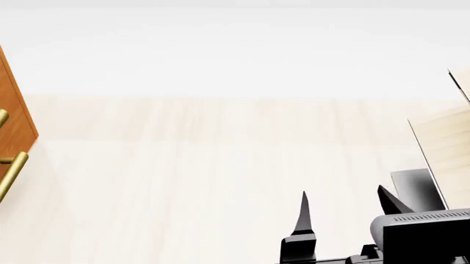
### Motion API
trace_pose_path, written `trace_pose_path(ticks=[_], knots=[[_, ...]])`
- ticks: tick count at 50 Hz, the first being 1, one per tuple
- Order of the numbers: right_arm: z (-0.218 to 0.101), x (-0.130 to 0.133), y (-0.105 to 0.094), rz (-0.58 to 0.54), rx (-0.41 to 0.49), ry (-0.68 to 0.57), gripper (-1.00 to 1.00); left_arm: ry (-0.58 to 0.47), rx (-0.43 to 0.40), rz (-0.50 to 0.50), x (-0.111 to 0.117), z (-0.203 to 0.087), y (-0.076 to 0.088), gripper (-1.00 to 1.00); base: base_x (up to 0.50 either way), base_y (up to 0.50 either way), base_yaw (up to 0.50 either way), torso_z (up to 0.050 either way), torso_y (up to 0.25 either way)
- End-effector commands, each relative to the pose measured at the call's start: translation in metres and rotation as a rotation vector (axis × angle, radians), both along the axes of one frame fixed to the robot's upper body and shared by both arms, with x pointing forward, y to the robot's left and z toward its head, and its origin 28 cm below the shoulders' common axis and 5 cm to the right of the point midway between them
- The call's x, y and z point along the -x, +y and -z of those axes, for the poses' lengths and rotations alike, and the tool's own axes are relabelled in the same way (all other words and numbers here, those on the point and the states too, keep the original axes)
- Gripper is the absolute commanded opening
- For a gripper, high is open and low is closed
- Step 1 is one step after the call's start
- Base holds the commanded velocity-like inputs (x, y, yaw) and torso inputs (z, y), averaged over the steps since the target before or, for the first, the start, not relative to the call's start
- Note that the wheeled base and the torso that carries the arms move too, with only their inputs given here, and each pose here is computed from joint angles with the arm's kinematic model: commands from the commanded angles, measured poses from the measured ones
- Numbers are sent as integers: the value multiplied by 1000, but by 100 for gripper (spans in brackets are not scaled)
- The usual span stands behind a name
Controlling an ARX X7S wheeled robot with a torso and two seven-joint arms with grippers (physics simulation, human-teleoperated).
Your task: Close the top drawer of the cabinet and put the bowl on top of it.
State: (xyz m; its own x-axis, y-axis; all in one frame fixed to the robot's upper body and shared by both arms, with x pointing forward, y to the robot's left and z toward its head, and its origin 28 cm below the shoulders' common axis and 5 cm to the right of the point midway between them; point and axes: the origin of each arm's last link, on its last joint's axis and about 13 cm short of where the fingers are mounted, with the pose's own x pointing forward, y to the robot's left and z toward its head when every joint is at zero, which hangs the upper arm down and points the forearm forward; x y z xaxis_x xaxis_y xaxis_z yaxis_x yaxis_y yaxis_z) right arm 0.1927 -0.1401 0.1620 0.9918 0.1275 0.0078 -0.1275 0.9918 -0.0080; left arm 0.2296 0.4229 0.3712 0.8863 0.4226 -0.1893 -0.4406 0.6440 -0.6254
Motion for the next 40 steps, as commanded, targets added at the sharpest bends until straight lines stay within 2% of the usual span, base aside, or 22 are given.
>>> trace_pose_path(ticks=[1,12,25,31,34,40], knots=[[1,-1,1,-6,-3,4,100,-2,-122,71,23,9,-16,100,0,0,0,0,0],[5,0,2,-9,-5,8,100,-3,-213,113,41,32,-27,100,0,0,0,0,0],[8,0,2,-9,-12,15,100,-38,-324,169,63,32,-47,100,0,0,0,0,0],[12,0,0,-2,-14,20,100,-33,-391,233,73,43,-58,100,0,0,0,0,0],[12,0,-1,1,-13,20,100,-36,-463,257,80,45,-67,100,0,0,0,0,0],[10,1,-1,1,-16,17,100,-28,-473,268,82,56,-70,100,0,0,0,0,0]])
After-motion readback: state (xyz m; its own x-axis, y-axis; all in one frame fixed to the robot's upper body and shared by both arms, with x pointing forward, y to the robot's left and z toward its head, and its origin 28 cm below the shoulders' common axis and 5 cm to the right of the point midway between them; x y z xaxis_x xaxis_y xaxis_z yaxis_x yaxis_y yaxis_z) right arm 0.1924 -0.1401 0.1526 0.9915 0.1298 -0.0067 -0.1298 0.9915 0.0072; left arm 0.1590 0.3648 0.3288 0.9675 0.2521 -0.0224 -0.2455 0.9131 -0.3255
